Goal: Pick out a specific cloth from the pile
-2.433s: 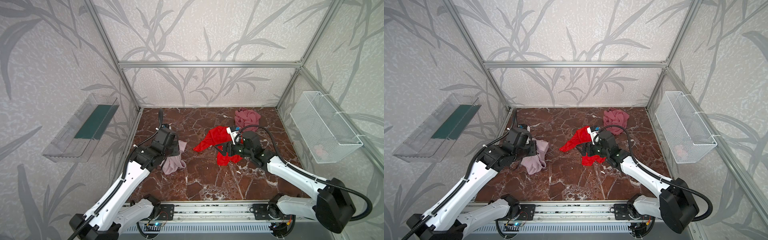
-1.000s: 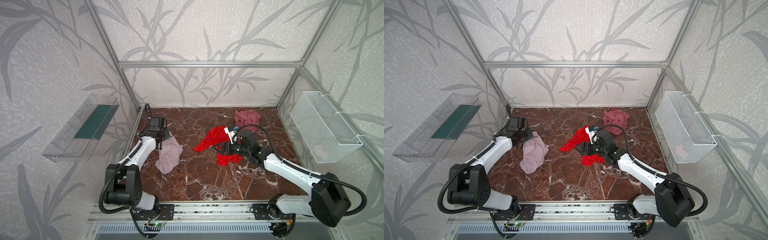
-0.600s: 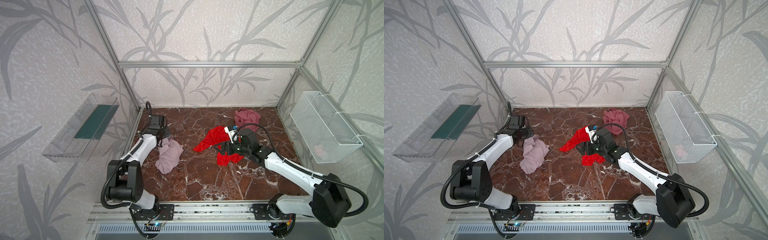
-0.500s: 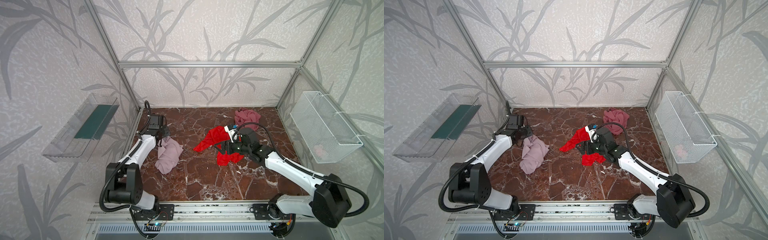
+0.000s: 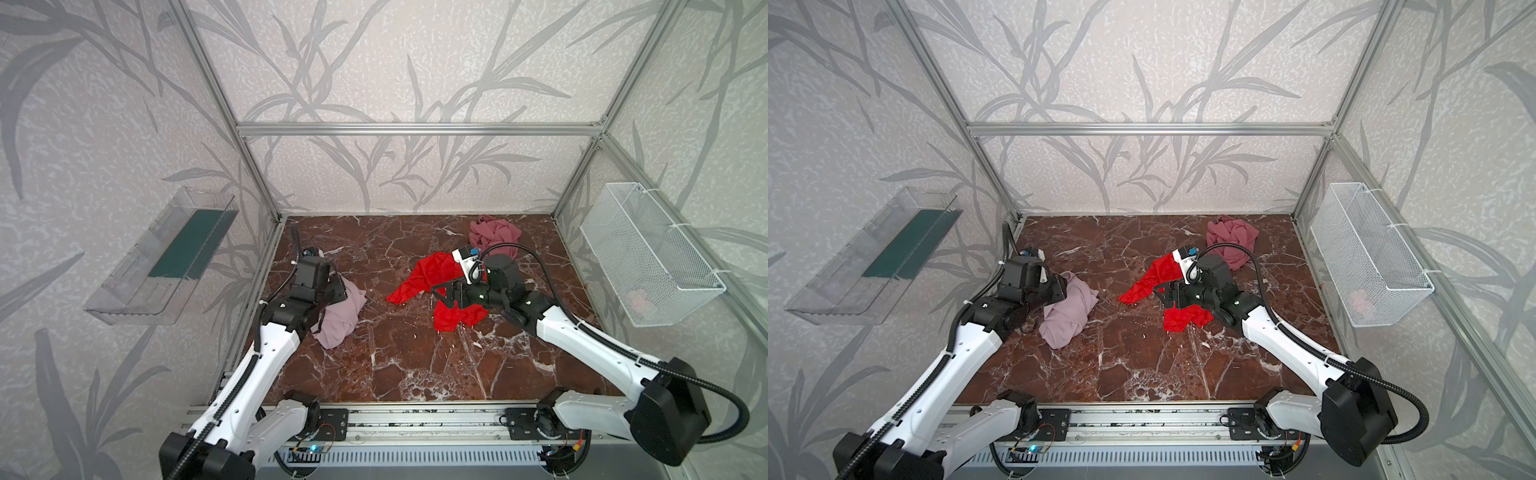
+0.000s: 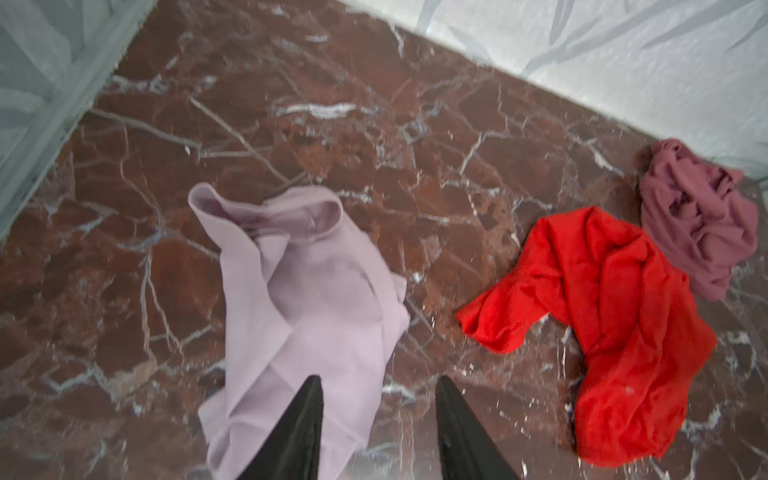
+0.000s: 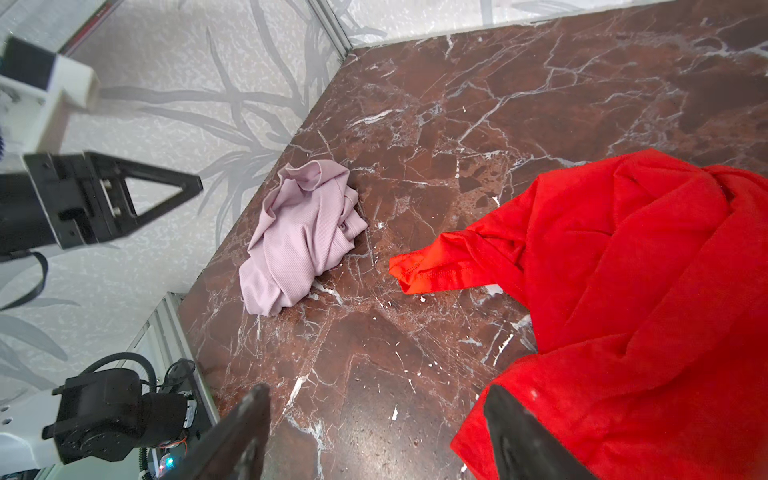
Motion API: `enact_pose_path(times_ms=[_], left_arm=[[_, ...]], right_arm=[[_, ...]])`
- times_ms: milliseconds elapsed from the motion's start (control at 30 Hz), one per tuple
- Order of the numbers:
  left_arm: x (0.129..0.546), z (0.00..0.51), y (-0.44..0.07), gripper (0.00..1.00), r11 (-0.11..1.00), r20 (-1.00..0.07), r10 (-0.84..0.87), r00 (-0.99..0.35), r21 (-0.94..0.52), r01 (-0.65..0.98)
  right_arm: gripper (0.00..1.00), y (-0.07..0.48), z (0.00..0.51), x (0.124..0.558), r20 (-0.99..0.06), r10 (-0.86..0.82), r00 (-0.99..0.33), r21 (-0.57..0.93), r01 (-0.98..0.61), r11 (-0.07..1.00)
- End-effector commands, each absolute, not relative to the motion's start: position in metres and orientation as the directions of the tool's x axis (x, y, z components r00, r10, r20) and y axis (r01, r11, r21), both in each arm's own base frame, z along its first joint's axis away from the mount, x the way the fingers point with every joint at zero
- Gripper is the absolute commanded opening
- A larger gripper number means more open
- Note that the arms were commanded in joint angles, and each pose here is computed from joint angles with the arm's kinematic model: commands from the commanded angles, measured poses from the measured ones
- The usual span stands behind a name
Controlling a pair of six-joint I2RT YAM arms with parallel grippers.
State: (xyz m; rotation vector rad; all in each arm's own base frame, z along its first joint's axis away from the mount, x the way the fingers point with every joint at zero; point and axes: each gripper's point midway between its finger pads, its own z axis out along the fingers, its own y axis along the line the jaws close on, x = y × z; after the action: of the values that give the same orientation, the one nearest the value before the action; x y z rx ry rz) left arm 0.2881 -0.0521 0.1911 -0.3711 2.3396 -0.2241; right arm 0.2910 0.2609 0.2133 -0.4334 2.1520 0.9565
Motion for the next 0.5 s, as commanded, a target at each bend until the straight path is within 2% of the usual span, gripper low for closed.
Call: enact_pose_path(times_ms=[0,133,467], left_arm=[[0.245,0.153,-0.041,0.43,0.939,-0.543,-0.345,-0.765,-0.201,-0.281],[0.221,0.129,-0.033,0.43,0.932,-0.499,-0.361,-0.788,-0.168,-0.321],[0.222,0.098,-0.033,0.45,0.927,-0.413,-0.366,-0.834,-0.083,-0.366]], right_arm=[[0.80,0.258,0.223,0.286,-0.754,0.004,-0.657,0.502,-0.571,0.649],[0.81,0.256,0.223,0.284,-0.754,0.012,-0.657,0.506,-0.569,0.649],[0.81,0.261,0.218,0.283,-0.744,0.027,-0.668,0.536,-0.572,0.622]])
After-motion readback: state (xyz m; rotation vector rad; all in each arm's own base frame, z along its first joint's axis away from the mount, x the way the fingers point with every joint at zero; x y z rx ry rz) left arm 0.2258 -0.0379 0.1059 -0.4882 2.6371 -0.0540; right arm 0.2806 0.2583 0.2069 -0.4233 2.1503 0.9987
